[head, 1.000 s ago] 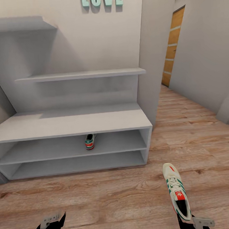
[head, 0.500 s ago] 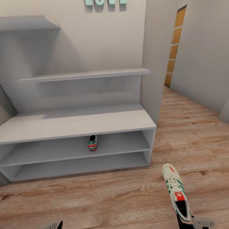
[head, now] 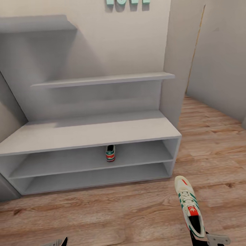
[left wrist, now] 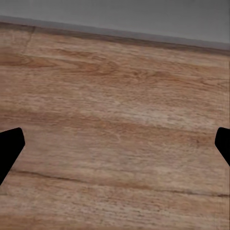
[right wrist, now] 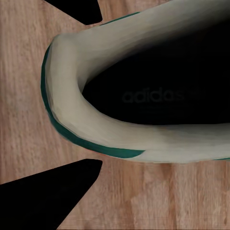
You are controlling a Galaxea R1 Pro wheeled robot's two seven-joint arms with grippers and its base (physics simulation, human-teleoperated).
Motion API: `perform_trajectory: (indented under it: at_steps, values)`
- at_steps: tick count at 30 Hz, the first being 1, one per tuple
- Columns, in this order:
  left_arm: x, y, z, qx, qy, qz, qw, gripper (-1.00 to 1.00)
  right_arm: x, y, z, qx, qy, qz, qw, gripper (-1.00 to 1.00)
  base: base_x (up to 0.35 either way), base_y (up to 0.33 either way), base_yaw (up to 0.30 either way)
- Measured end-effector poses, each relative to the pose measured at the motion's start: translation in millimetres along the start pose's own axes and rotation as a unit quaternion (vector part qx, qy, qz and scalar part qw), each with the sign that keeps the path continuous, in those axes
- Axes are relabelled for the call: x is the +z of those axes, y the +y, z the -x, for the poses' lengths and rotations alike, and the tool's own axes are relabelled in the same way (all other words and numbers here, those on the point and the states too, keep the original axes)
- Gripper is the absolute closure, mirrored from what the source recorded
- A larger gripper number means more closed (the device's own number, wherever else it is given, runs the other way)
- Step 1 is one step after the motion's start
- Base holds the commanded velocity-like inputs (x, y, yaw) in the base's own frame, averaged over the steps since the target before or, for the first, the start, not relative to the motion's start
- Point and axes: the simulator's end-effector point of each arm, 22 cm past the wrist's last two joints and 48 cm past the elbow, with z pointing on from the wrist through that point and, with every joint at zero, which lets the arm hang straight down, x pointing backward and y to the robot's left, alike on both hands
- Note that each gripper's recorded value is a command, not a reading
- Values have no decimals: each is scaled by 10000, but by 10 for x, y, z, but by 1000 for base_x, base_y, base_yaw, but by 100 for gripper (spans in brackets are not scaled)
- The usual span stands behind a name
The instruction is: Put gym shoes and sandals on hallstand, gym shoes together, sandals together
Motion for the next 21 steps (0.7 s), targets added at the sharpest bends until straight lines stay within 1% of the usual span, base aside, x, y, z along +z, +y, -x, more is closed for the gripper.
perform_trajectory:
  at_steps: [15,18,21]
  values:
    - [2,-11,5,-2,-11,-5,10000,-100,-1,8,-6,-2,10,9,10000,100,0,300,0]
    - [2,-13,4,1,-10,-7,10000,-100,-1,19,-7,-2,12,16,10000,100,0,211,0]
    - [2,-16,-1,9,-3,-10,10000,-100,-1,29,-5,-4,10,26,10000,100,0,94,0]
